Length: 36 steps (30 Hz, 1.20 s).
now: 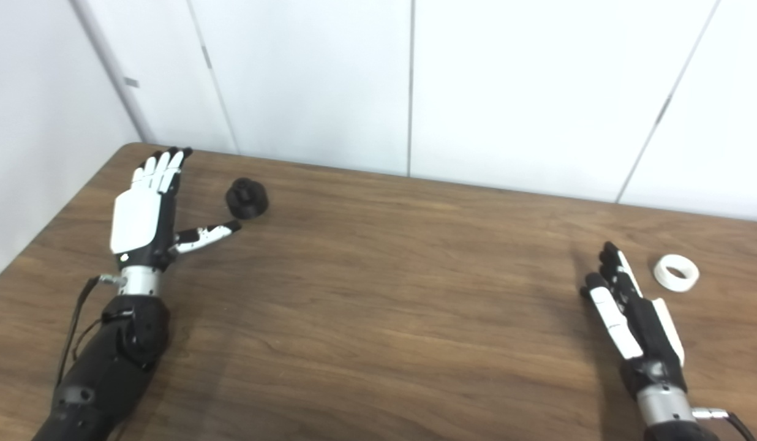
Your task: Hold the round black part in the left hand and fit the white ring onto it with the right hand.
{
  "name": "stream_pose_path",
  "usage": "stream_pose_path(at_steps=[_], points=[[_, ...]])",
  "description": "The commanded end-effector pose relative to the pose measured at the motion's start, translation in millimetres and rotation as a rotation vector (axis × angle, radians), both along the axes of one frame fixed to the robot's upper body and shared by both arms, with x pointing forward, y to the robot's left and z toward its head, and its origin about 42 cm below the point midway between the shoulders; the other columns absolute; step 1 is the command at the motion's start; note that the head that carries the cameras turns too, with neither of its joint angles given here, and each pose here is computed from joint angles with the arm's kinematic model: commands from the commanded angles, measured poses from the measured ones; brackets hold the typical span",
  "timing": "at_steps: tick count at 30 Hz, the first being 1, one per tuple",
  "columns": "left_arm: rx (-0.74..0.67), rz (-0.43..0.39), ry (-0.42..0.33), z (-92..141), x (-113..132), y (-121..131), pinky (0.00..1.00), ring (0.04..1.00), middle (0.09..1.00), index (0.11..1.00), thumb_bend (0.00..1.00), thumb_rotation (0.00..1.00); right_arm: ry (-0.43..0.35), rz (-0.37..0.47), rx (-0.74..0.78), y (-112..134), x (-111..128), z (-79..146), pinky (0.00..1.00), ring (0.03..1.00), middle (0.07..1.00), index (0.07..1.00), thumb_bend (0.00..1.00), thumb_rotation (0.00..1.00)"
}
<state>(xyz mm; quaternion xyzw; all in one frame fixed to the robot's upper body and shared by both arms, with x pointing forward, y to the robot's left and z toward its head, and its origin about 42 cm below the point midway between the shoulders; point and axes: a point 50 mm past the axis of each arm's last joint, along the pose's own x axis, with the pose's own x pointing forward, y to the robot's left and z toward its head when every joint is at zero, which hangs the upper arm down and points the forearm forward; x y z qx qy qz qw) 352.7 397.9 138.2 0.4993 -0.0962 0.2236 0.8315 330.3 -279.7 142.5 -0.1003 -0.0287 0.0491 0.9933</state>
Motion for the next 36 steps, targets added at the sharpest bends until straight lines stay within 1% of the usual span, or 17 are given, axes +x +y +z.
stream_pose_path(at_steps=[1, 5, 9, 15, 19, 21, 23, 27, 30, 32, 36], points=[[-0.003, 0.009, -0.043, 23.5, 13.9, 12.1, 1.0, 1.0, 0.99, 0.986, 0.96, 0.51, -0.062, 0.001, -0.005, -2.9, 5.4, 19.3, 0.98, 0.998, 0.995, 1.0, 0.28, 0.78], [-0.057, 0.004, 0.027, 24.1, 20.4, 23.7, 1.0, 1.0, 0.999, 1.0, 0.97, 0.54, -0.064, 0.004, -0.012, -2.5, 3.8, 21.0, 0.98, 0.999, 0.995, 1.0, 0.26, 0.78], [-0.061, -0.014, 0.081, 27.0, 26.5, 34.0, 1.0, 1.0, 1.0, 0.995, 1.0, 0.54, -0.065, 0.002, -0.021, -2.4, 1.9, 23.4, 0.98, 1.0, 0.998, 1.0, 0.25, 0.79], [-0.03, -0.065, 0.151, 31.7, 37.6, 44.8, 0.98, 1.0, 0.987, 0.955, 1.0, 0.56, -0.07, 0.0, -0.01, -0.8, -1.7, 28.5, 1.0, 1.0, 1.0, 1.0, 0.24, 0.79], [-0.048, -0.094, 0.195, 34.8, 44.1, 50.9, 1.0, 1.0, 0.98, 0.928, 1.0, 0.54, -0.075, -0.001, -0.01, 0.3, -4.5, 32.2, 1.0, 1.0, 0.998, 1.0, 0.23, 0.78], [-0.048, -0.106, 0.217, 36.5, 46.8, 52.6, 1.0, 0.999, 0.973, 0.913, 1.0, 0.54, -0.078, -0.003, -0.022, 0.9, -6.4, 34.5, 0.99, 1.0, 0.997, 1.0, 0.22, 0.78], [-0.038, -0.121, 0.239, 38.0, 49.3, 54.1, 1.0, 0.998, 0.969, 0.904, 1.0, 0.53, -0.08, -0.005, -0.025, 1.6, -8.1, 36.3, 0.98, 1.0, 0.997, 1.0, 0.21, 0.79], [-0.038, -0.141, 0.254, 37.9, 53.7, 59.8, 0.99, 0.978, 0.953, 0.877, 1.0, 0.52, -0.083, -0.007, -0.025, 1.9, -10.1, 38.6, 0.98, 1.0, 0.999, 1.0, 0.2, 0.79], [-0.038, -0.153, 0.273, 37.9, 56.0, 62.5, 1.0, 0.973, 0.947, 0.866, 1.0, 0.53, -0.09, -0.007, -0.028, 2.2, -11.4, 40.7, 0.96, 0.995, 0.997, 1.0, 0.19, 0.79], [-0.035, -0.163, 0.283, 37.8, 57.3, 61.7, 1.0, 0.975, 0.947, 0.862, 1.0, 0.54, -0.09, -0.008, -0.028, 2.5, -12.8, 42.6, 0.97, 0.998, 0.998, 1.0, 0.19, 0.79], [-0.021, -0.187, 0.3, 37.3, 60.8, 57.0, 1.0, 0.969, 0.944, 0.851, 1.0, 0.5, -0.09, -0.013, -0.035, 1.9, -14.5, 46.5, 0.98, 1.0, 0.997, 1.0, 0.19, 0.8]])
